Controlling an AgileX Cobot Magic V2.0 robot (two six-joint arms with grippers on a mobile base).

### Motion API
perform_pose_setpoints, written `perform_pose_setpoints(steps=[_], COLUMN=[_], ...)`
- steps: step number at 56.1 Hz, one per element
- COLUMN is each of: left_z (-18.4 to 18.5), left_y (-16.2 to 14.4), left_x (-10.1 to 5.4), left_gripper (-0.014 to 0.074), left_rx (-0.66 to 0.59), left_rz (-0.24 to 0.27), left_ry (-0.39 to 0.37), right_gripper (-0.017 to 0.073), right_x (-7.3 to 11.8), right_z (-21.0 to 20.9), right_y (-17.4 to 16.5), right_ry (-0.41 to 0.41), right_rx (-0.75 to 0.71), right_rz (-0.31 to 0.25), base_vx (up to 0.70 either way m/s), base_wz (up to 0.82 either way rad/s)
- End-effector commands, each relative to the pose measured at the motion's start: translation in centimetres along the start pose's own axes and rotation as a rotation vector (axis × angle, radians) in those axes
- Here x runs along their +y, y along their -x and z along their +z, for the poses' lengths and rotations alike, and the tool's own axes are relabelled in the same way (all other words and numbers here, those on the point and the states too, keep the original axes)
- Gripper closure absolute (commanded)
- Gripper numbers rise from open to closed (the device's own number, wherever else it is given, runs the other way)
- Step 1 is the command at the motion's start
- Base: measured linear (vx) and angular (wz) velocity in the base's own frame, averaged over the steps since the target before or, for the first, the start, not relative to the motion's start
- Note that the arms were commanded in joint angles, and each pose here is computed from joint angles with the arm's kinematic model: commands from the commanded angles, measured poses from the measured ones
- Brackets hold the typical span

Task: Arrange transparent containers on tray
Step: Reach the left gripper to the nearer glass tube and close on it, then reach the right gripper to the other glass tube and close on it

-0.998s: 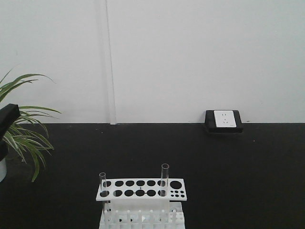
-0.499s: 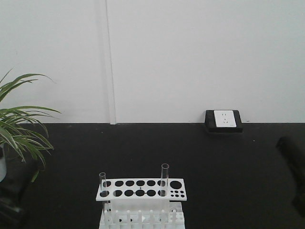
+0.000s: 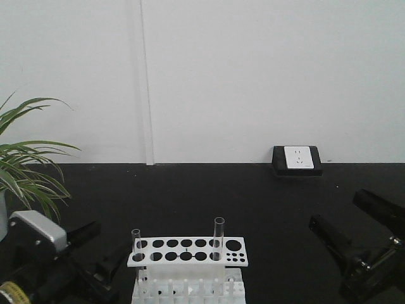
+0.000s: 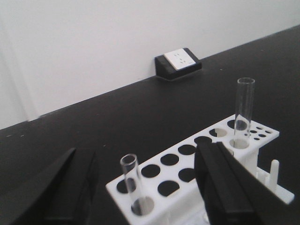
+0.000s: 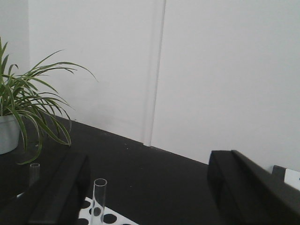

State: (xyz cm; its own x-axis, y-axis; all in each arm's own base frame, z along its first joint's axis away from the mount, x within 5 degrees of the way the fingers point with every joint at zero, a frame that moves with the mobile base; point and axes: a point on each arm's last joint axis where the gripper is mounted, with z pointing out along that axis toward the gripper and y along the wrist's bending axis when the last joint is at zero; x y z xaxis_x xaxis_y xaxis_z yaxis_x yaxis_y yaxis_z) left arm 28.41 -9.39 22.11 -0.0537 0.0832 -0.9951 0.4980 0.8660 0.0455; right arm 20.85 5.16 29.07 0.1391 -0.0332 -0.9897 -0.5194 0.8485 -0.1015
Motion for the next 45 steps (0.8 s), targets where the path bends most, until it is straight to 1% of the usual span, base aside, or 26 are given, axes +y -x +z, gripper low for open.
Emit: perform_pose_setpoints(steps=[1,4,7,20,27,34,40,45], left_z=[1.8,3.1,4.0,6.9,8.0,8.6,8.8,8.9], left_y=[2.2,2.0,1.8,0.8,-0.1,-1.4,-2.2,-2.4], left_x=[0.2,0.6,0.8,1.6,1.8,1.8,1.8,1.8], left_gripper=[0.005,0.005,0.005,0.005,0.005,0.0056,0.0086,0.0159], left_rx=[-0.155,-0.151,-0.15,-0.14,-0.127,-0.118,-0.107,-0.111], left_rz=[-0.018,-0.045,-0.059,-0.061,-0.114,-0.13,-0.137,-0.139], left_ry=[-0.023,-0.025,-0.027,-0.027,-0.031,-0.038,-0.041,-0.044], right_gripper=[-0.0005,-0.0005,-0.0005,-0.0005,-0.0005,-0.0005,-0.0005,-0.0005], right_x=[-0.1,-0.1,-0.1,-0.1,-0.2,-0.1,0.0,0.0], right_z=[0.1,0.1,0.1,0.1,0.1,0.1,0.0,0.0], right_y=[1.8,1.8,1.8,1.9,2.0,2.1,2.3,2.3], right_ry=[0.013,0.013,0.013,0.008,0.003,0.01,0.021,0.02], right_rx=[-0.111,-0.111,-0.111,-0.12,-0.126,-0.139,-0.159,-0.158], right_rz=[-0.046,-0.051,-0.051,-0.044,-0.037,-0.036,-0.037,-0.037], base_vx=[0.0,0.0,0.0,0.0,0.0,0.0,0.0,0.0], base_wz=[0.0,0.0,0.0,0.0,0.0,0.0,0.0,0.0])
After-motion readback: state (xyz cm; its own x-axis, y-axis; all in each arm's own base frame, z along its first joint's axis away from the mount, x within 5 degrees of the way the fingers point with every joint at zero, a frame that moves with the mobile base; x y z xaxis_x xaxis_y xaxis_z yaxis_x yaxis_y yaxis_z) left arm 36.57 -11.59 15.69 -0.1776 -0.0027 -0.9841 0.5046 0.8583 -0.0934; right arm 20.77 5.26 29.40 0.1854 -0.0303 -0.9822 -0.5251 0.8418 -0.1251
